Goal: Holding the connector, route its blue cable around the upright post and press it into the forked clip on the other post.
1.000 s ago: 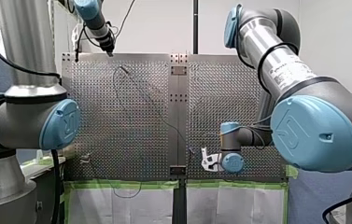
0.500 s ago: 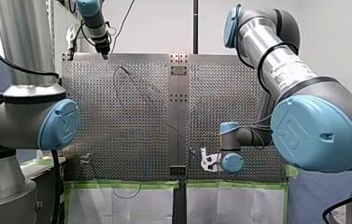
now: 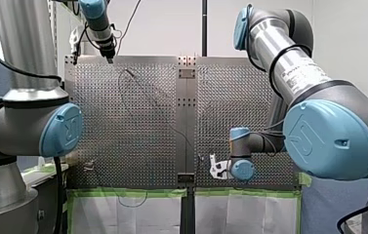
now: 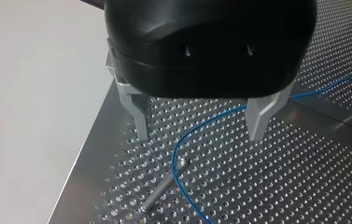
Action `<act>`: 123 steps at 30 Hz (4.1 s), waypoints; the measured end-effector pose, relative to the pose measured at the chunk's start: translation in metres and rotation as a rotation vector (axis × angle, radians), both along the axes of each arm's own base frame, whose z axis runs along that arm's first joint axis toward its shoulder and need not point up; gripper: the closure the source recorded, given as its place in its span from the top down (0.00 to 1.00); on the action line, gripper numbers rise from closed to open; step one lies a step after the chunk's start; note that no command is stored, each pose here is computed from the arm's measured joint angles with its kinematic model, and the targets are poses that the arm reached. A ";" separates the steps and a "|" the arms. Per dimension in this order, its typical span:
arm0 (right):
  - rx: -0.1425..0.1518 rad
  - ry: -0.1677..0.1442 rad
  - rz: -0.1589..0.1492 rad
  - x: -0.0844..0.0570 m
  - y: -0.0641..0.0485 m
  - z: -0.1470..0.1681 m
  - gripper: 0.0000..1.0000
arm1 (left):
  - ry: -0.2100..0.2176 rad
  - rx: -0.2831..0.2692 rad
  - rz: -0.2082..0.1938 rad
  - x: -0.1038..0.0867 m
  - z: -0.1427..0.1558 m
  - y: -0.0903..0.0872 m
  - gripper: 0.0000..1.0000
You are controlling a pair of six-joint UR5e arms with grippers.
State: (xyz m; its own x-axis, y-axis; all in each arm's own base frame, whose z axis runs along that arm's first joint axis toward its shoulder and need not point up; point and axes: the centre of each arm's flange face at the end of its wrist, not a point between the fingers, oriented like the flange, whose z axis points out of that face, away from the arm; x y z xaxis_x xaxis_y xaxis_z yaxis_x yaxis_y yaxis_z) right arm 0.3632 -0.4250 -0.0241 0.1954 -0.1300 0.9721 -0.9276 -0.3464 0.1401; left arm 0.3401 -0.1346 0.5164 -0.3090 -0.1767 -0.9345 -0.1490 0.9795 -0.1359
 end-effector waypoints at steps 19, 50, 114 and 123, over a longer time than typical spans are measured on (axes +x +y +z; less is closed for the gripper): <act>-0.001 0.000 0.004 0.001 0.000 0.000 0.00 | -0.110 0.136 -0.098 0.011 0.000 -0.016 1.00; 0.001 -0.009 0.030 0.005 0.001 0.000 0.00 | -0.266 0.293 -0.228 0.067 -0.038 -0.138 1.00; 0.005 -0.005 0.030 0.004 0.002 0.000 0.00 | -0.256 0.366 -0.008 0.141 -0.081 -0.103 1.00; 0.001 -0.008 0.030 0.005 0.001 0.000 0.00 | -0.283 0.360 0.014 0.153 -0.044 -0.093 1.00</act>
State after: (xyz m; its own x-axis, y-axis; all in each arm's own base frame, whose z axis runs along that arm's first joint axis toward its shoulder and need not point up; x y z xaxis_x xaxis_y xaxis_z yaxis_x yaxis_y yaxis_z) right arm 0.3677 -0.4237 -0.0237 0.1911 -0.1253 0.9735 -0.9179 -0.3742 0.1319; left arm 0.4936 -0.2280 0.4719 -0.0328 0.1726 -0.9844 -0.1684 0.9699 0.1757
